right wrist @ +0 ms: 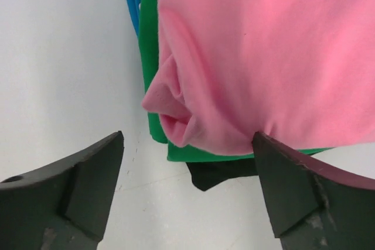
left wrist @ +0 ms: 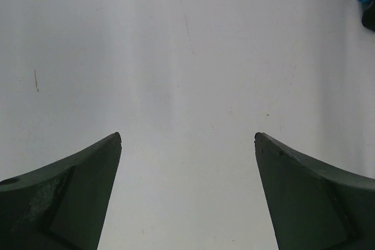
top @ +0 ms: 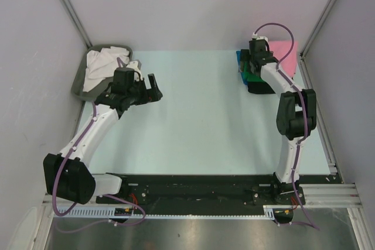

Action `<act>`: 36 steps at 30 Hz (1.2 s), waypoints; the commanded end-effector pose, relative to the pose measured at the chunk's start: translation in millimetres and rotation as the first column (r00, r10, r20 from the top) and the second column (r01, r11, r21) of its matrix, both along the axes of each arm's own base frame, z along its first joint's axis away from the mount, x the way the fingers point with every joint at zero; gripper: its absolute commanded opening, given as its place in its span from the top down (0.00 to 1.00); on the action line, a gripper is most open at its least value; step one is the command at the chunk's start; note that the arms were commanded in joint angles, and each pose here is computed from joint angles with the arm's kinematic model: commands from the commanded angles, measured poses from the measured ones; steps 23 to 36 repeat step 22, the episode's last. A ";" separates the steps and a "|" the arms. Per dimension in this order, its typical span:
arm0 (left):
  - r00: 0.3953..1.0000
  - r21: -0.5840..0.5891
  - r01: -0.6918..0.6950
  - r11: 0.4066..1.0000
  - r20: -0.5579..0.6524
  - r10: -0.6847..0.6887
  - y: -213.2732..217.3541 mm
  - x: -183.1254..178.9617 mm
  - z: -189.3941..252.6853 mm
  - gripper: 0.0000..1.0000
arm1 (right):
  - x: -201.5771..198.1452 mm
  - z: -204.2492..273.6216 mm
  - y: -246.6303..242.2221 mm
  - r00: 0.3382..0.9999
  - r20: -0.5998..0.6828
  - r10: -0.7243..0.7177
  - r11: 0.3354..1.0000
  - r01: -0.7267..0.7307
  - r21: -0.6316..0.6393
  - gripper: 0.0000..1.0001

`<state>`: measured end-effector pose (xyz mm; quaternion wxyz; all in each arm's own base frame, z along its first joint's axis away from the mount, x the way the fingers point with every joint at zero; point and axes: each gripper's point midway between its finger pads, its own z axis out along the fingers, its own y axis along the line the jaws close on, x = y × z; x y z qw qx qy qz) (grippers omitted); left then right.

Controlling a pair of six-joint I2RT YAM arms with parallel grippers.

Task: Fold and stack the t-shirts

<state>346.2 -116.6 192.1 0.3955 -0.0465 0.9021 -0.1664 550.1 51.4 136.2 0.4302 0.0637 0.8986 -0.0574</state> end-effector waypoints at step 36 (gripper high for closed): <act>0.996 -0.056 -0.028 0.998 0.079 0.032 8.6 0.3 25.7 0.00 | -105.4 160.8 44.8 0.959 0.284 -0.017 0.994 -0.014 0.107 0.00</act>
